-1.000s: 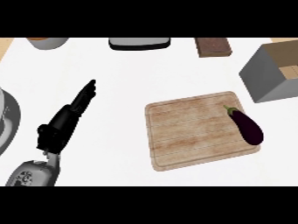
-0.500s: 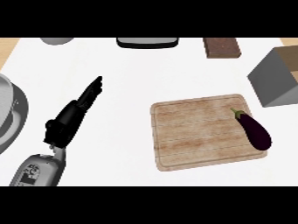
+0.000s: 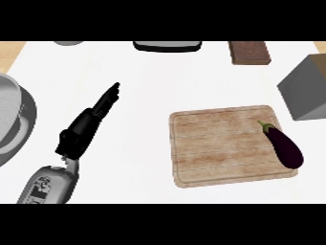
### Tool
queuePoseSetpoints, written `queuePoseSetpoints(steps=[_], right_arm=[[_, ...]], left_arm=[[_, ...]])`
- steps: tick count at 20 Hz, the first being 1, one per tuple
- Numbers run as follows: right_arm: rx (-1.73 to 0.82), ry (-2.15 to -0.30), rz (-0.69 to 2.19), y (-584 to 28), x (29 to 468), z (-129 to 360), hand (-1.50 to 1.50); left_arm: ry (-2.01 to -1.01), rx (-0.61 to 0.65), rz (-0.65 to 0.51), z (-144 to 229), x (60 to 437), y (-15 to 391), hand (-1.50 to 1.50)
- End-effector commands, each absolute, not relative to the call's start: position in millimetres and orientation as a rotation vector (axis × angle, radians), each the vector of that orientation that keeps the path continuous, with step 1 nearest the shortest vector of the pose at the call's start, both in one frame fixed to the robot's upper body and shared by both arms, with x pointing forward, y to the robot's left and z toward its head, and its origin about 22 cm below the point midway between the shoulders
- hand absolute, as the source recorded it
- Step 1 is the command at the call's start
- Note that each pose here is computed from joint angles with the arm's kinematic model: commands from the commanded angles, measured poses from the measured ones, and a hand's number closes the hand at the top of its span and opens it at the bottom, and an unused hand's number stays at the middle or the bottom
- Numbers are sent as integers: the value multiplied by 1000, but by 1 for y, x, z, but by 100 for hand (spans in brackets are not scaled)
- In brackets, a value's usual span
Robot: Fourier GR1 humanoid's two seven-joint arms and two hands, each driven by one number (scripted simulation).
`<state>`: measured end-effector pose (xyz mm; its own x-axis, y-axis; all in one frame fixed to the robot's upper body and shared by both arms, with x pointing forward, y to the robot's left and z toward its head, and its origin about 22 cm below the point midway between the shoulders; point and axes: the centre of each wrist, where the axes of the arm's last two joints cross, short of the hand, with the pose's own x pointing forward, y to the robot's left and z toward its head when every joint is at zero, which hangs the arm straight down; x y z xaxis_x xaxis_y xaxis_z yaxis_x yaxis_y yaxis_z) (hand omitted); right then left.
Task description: Pick the tomato from the cutting board and place it in the cardboard box
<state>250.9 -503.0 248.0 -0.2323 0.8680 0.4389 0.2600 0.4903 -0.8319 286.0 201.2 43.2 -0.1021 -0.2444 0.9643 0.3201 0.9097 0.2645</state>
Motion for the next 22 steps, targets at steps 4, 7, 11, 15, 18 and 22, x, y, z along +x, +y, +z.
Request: queuePoseSetpoints(steps=[4,7,11,15,18,22], right_arm=[[-1073,-1679,810,-496,294,226,150],[-1071,-1654,837,-498,312,215,150],[-1071,-1621,899,-488,332,178,150],[-1057,-1540,900,-478,354,157,150],[-907,-1486,739,-483,353,135,-150],[-812,-1446,740,-477,358,107,-150]], left_arm=[[-1624,-62,-491,53,285,193,0],[-1605,-70,-497,48,285,190,0],[-1630,-71,-485,56,277,193,0],[-1617,-79,-484,42,288,193,0],[-1631,-56,-475,47,298,191,0],[-1611,-74,-488,40,295,205,0]])
